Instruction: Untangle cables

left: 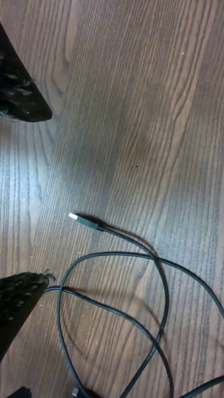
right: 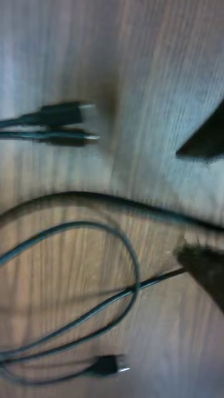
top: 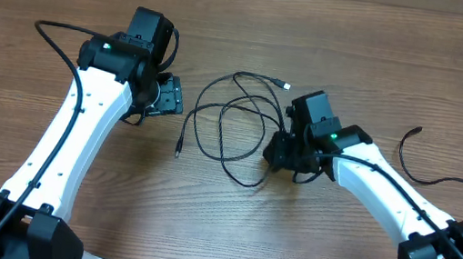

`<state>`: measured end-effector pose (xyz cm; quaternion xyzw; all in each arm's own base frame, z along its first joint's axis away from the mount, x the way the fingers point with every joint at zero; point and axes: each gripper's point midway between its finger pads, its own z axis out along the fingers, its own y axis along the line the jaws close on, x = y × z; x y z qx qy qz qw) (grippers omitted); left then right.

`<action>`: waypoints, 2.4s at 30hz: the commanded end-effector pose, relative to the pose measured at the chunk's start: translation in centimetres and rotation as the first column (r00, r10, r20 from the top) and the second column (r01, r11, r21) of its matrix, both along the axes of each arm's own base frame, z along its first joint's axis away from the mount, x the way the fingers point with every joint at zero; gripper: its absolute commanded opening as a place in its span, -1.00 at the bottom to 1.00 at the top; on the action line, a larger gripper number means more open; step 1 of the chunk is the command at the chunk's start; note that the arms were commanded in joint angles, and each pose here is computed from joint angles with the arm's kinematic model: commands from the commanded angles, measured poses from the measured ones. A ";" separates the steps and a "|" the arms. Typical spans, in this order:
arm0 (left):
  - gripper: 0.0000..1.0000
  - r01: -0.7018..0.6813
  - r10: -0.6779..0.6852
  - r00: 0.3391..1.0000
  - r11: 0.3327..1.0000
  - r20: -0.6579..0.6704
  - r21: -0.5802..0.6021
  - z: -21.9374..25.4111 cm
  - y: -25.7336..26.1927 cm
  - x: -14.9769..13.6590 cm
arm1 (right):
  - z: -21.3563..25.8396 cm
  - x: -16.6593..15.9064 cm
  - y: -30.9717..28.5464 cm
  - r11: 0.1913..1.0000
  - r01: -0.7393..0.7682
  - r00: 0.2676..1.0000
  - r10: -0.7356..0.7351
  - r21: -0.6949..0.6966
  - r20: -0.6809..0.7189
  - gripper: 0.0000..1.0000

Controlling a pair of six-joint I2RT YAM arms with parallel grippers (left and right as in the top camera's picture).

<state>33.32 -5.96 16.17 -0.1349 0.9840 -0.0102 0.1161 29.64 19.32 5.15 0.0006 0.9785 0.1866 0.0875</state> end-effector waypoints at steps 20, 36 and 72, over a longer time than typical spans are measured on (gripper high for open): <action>0.61 -0.008 0.008 1.000 1.000 0.003 -0.030 0.1 -0.3 -0.1 | 27.9 8.7 -4.8 0.982 0.098 0.872 -0.008 -0.159 0.489 -0.93; 0.67 0.001 0.001 1.000 0.998 0.024 -0.063 0.3 -1.0 0.4 | 45.7 8.5 -4.5 0.995 0.067 0.540 -0.096 0.071 0.836 -0.93; 0.70 0.002 0.000 1.000 0.998 0.031 -0.068 0.3 -1.1 0.6 | 29.7 7.2 -39.3 0.460 0.800 0.600 -0.628 -0.385 0.496 -0.92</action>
